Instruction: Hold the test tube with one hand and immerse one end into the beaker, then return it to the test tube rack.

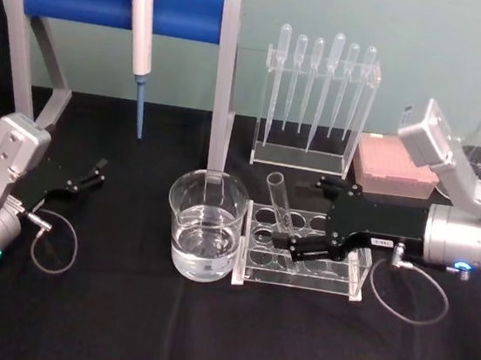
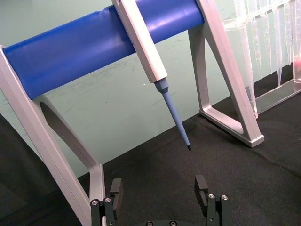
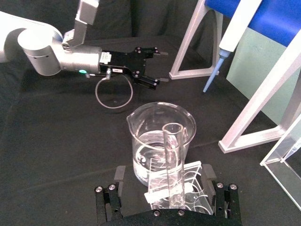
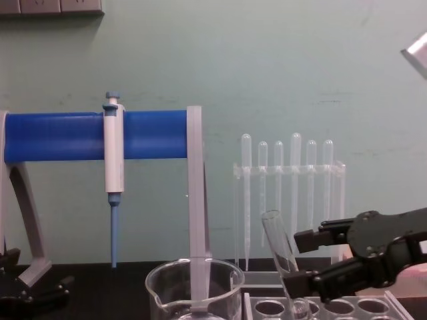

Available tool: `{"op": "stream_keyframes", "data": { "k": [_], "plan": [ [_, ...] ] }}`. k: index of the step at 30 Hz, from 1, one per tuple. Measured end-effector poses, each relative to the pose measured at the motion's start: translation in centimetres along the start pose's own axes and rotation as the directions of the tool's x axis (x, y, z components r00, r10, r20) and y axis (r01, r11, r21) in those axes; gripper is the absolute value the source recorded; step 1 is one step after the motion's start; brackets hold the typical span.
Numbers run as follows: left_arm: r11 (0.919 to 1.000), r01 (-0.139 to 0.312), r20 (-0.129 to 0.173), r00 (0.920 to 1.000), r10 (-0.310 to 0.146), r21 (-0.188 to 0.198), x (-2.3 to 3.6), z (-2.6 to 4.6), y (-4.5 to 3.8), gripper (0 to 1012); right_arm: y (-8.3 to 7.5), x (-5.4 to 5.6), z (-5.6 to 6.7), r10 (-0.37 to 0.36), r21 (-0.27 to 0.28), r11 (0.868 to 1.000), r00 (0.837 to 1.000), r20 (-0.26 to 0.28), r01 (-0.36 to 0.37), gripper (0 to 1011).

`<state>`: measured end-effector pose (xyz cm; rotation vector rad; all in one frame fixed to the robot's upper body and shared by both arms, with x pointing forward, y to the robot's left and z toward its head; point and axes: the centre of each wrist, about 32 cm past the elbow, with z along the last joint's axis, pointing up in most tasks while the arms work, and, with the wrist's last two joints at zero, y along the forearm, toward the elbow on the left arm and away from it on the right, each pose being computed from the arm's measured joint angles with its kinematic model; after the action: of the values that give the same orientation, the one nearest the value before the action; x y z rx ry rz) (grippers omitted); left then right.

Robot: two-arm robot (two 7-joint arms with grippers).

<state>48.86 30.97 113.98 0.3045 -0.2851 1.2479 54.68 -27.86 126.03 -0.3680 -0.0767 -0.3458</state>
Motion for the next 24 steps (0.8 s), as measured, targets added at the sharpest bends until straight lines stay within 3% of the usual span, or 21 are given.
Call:
{"op": "stream_keyframes", "data": {
  "k": [16, 24],
  "plan": [
    [1.0, 0.0, 0.0, 1.0, 0.0, 0.0, 0.0, 0.0, 0.0, 1000, 1.8, 0.9, 0.0, 0.006, -0.007, 1.0, 1.0, 0.001, -0.006, 1003],
    [1.0, 0.0, 0.0, 1.0, 0.0, 0.0, 0.0, 0.0, 0.0, 1000, 1.7, 0.9, 0.0, 0.005, -0.007, 1.0, 1.0, 0.002, -0.005, 1003]
  ]
}}
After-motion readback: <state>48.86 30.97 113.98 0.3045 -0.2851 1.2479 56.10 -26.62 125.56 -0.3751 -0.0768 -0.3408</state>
